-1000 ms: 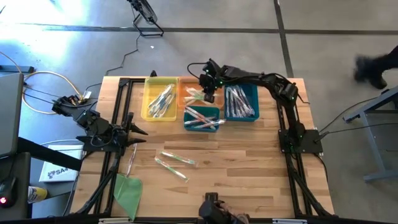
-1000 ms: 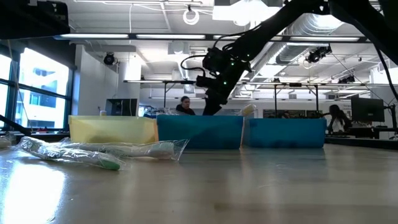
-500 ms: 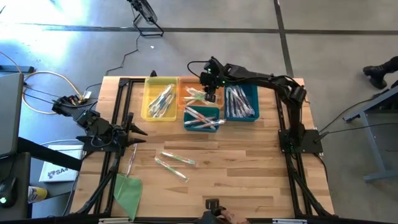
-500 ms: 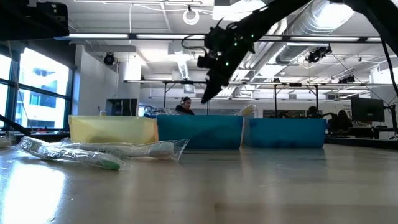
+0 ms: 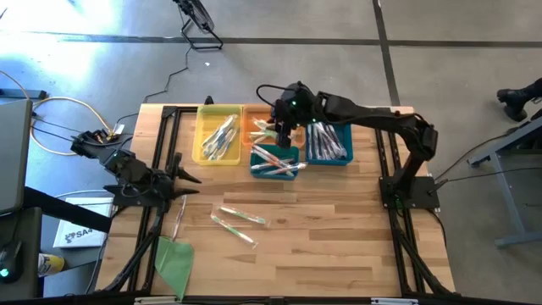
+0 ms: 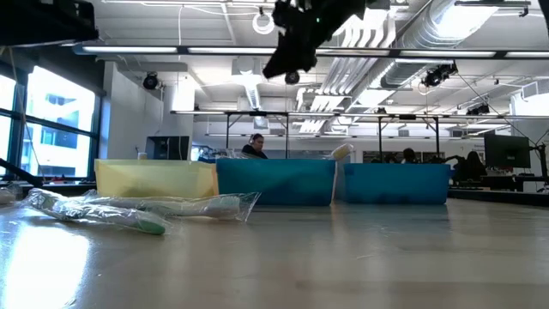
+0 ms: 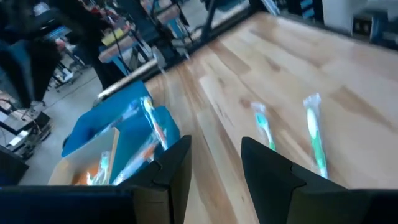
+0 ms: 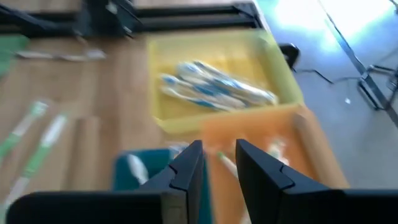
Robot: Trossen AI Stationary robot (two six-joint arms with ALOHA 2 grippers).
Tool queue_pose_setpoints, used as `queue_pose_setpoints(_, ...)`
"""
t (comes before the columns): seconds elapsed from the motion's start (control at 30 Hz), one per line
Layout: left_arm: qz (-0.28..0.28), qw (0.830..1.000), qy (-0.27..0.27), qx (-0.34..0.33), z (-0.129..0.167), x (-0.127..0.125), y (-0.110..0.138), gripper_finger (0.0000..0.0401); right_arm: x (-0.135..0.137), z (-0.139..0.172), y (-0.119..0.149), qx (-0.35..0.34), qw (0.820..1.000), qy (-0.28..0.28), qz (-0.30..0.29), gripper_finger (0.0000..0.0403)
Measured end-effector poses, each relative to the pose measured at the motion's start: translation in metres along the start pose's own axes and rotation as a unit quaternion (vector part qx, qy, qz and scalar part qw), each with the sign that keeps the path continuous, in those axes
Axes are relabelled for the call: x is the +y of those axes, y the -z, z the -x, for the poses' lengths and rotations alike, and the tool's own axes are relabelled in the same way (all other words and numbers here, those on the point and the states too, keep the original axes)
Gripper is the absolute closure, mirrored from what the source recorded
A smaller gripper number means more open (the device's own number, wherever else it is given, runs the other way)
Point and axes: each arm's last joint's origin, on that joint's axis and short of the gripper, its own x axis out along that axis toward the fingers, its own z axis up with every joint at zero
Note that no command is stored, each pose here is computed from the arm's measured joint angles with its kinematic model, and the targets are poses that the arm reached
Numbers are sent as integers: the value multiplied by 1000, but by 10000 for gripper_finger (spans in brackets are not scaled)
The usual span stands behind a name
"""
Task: Pick & Place Toothbrushes
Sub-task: Put the green toothbrush into the orange bin
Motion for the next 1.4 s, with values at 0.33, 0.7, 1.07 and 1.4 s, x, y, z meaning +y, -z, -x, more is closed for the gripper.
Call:
queue_pose_setpoints(0.33,15,1000,-9,-23,0,2,-5,267,72,9,-18,-47,997,-64,-2,321)
queue_pose_setpoints(0.7,47,998,6,-29,0,1,-5,267,155,18,-22,-82,995,-34,54,321)
queue_pose_setpoints(1.07,156,985,2,-69,1,4,-13,267,195,23,-16,-69,992,-89,-50,321)
queue_pose_setpoints(1.4,227,968,-3,-105,2,8,-20,267,211,28,-14,-66,988,-107,-84,321)
